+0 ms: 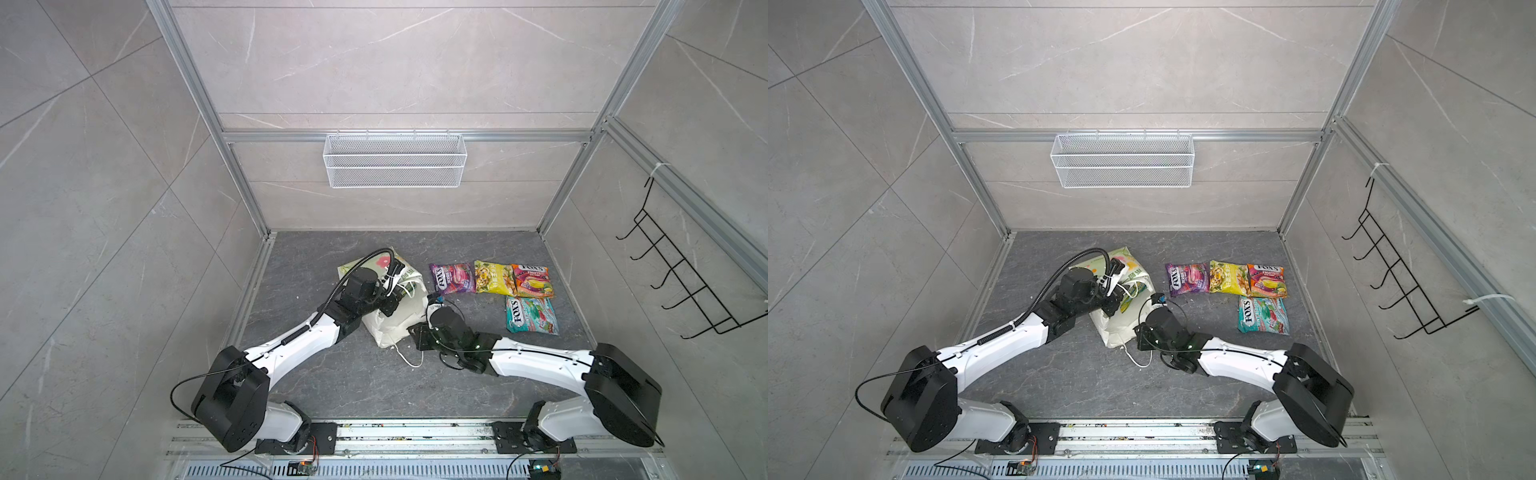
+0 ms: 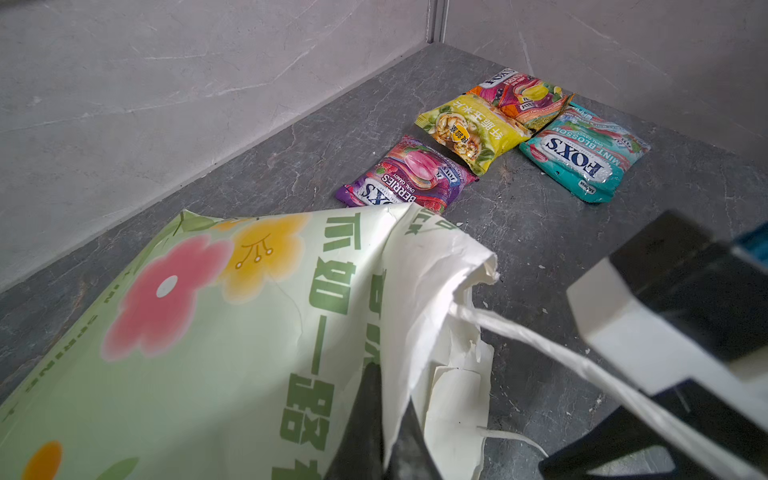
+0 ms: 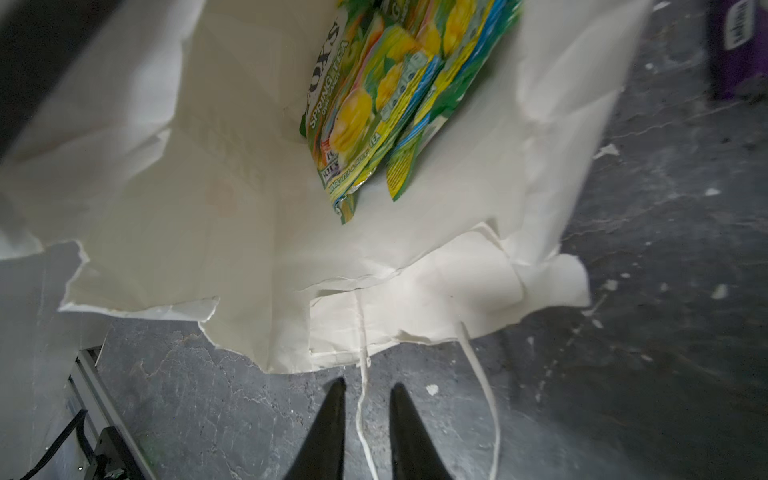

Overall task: Take the snacks out of the paper bag
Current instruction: 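Move the right gripper back to the bag mouth, then reach the right gripper into the bag toward the yellow-green packet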

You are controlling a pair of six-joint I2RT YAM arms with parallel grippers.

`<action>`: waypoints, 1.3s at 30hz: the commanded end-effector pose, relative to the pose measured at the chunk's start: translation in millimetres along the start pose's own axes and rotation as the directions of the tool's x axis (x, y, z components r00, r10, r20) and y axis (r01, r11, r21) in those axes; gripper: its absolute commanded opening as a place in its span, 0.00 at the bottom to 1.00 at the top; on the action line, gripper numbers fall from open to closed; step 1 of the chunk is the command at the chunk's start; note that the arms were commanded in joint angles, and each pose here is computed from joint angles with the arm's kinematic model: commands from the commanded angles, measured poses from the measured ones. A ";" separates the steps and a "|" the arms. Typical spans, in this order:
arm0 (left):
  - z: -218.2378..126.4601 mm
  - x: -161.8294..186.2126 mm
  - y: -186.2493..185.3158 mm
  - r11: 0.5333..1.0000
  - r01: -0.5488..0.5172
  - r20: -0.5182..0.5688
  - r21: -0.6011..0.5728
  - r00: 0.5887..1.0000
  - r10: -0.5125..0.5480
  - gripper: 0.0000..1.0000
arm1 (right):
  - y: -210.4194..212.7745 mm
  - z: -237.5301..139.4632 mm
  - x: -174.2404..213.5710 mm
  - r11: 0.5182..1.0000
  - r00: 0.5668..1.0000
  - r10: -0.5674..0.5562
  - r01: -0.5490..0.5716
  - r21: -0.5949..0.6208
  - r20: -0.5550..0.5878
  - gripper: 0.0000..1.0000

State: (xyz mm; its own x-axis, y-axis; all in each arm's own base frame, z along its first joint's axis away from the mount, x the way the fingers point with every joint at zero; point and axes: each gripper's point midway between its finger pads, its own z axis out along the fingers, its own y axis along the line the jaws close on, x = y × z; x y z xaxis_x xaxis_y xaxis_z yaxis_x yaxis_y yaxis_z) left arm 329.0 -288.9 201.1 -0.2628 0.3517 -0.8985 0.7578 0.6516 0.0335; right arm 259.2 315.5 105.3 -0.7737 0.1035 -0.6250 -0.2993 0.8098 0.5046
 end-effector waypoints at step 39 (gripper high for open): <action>-13.5 -32.9 -0.5 1.000 0.013 0.079 0.002 0.997 -0.013 0.00 | 10.1 89.4 -33.0 0.981 0.981 0.193 -0.192 -0.017 0.028 0.15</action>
State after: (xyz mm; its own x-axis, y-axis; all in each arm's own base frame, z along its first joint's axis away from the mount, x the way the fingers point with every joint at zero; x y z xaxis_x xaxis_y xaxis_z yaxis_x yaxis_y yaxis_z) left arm 323.5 -284.9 209.2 -0.2604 0.3426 -0.9027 0.7562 0.6536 0.0299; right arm 331.9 352.9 75.4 -0.7749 0.2502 -0.5805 -0.1551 0.8150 0.5584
